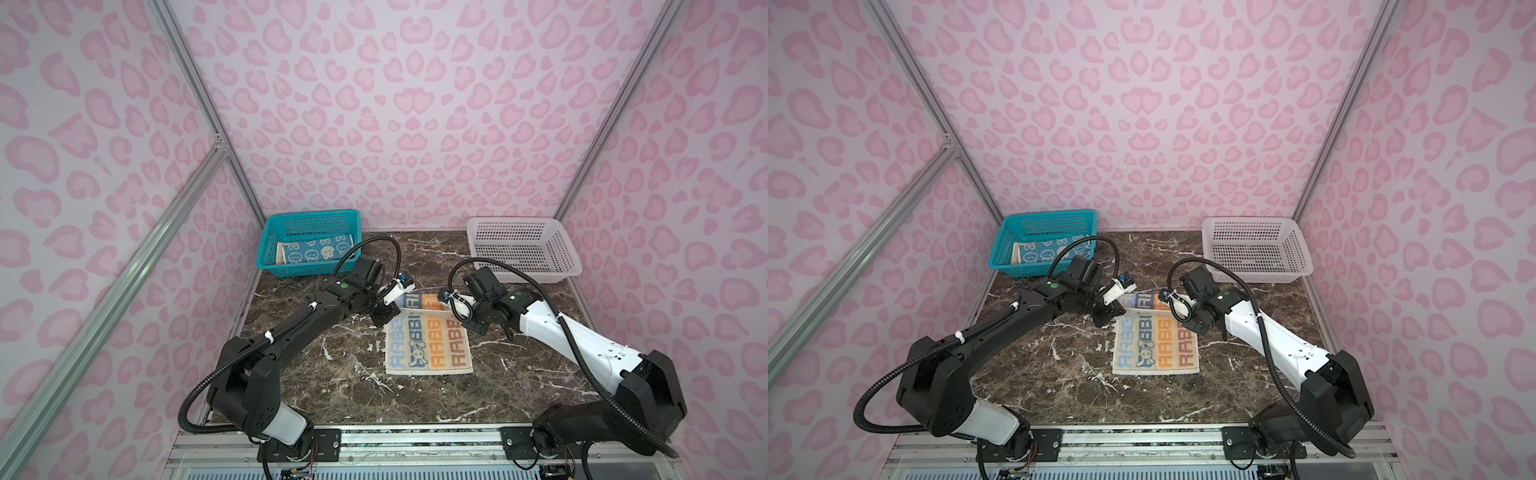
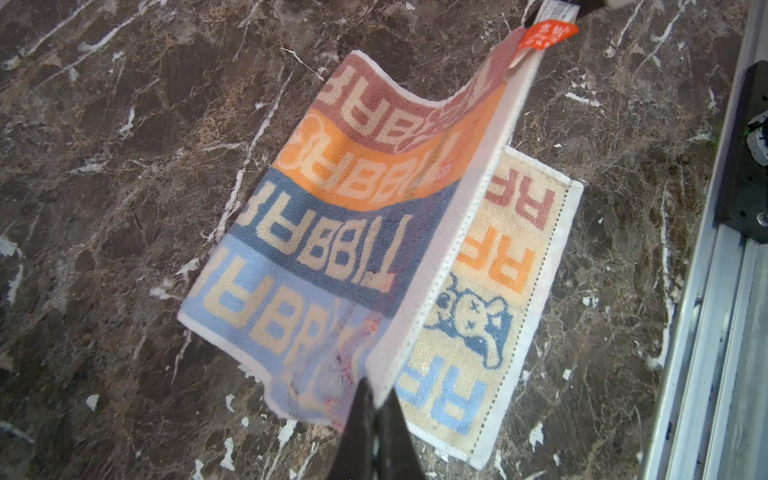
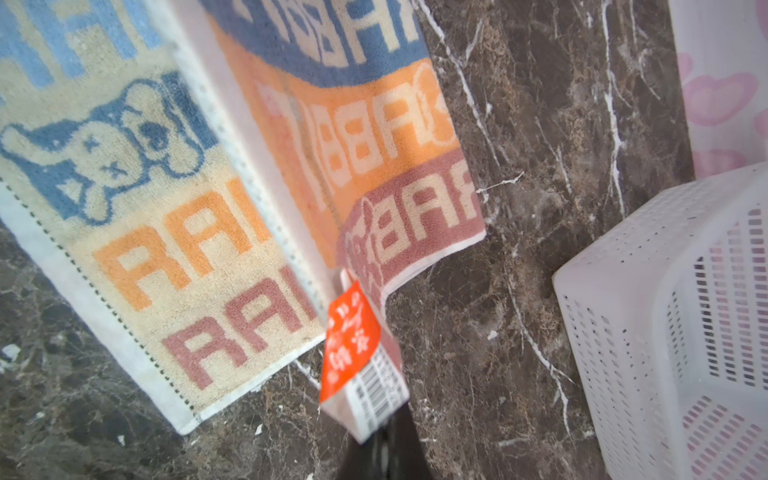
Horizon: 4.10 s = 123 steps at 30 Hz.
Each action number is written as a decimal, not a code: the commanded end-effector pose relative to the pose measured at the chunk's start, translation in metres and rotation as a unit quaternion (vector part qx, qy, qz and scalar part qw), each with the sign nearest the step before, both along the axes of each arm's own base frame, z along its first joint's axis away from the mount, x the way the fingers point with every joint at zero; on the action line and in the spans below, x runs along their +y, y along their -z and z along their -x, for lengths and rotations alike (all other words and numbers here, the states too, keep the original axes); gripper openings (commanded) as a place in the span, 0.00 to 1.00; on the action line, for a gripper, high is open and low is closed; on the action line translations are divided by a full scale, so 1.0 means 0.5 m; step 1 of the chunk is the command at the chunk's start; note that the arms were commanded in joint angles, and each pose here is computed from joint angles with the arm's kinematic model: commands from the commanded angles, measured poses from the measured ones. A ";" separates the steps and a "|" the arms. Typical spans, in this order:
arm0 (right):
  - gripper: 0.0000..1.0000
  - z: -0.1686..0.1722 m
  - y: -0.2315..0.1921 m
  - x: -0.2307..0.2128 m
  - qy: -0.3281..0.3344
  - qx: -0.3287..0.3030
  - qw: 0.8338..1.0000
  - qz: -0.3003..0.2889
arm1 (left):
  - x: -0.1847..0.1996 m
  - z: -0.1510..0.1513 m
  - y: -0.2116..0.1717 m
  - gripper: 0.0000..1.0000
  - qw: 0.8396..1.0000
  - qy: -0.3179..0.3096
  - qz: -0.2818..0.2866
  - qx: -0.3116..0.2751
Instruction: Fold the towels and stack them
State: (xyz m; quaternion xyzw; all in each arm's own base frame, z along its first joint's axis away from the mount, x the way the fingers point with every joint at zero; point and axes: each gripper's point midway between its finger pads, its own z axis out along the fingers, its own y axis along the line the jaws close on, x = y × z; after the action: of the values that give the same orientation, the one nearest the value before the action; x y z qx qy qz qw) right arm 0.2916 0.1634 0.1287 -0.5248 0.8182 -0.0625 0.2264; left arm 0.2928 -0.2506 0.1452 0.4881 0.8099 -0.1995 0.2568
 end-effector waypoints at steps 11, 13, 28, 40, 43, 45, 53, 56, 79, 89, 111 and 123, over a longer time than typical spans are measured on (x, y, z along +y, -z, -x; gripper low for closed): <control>0.00 0.036 0.022 -0.036 -0.038 0.031 0.996 0.080 | 0.005 0.067 0.027 0.03 0.998 0.045 -0.015 0.037; 0.00 0.050 0.042 -0.027 -0.037 0.048 0.996 0.071 | 0.008 0.074 0.046 0.03 0.997 0.044 -0.024 0.050; 0.00 0.144 0.111 0.002 -0.076 0.128 0.988 0.030 | 0.010 0.145 0.142 0.03 0.983 0.088 -0.081 0.138; 0.00 0.172 0.185 0.011 -0.086 0.174 0.980 0.038 | 0.007 0.167 0.194 0.03 0.971 0.095 -0.123 0.183; 0.00 0.172 0.193 0.014 -0.091 0.174 0.980 0.037 | 0.004 0.163 0.190 0.03 0.972 0.093 -0.121 0.180; 0.00 0.168 0.185 0.017 -0.092 0.169 0.981 0.034 | 0.000 0.161 0.180 0.03 0.973 0.094 -0.116 0.174; 0.00 0.171 0.108 0.015 -0.100 0.143 0.984 0.024 | -0.008 0.175 0.124 0.03 0.978 0.119 -0.082 0.151; 0.00 0.188 0.120 0.012 -0.103 0.162 0.981 0.029 | -0.010 0.179 0.136 0.03 0.976 0.119 -0.084 0.159; 0.27 0.252 0.184 0.013 -0.143 0.225 0.962 0.057 | 0.009 0.229 0.173 0.41 0.957 0.149 -0.137 0.205; 0.36 0.221 0.117 0.023 -0.119 0.152 0.981 -0.004 | -0.004 0.173 0.161 0.32 0.975 0.098 -0.125 0.153; 0.54 -0.057 -0.029 -0.042 0.353 -0.026 0.875 -0.330 | -0.002 -0.145 -0.003 0.41 0.944 -0.289 0.137 0.080; 0.46 -0.139 0.102 -0.073 0.506 0.083 0.793 -0.329 | 0.030 -0.199 0.069 0.42 0.886 -0.400 0.158 0.174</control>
State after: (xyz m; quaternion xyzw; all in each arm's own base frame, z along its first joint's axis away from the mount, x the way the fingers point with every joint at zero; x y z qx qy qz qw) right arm 0.3533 0.1262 0.0824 0.0200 0.9572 0.1281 0.2588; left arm 0.3871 -0.2309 0.1114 0.0631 0.9298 -0.2615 0.2514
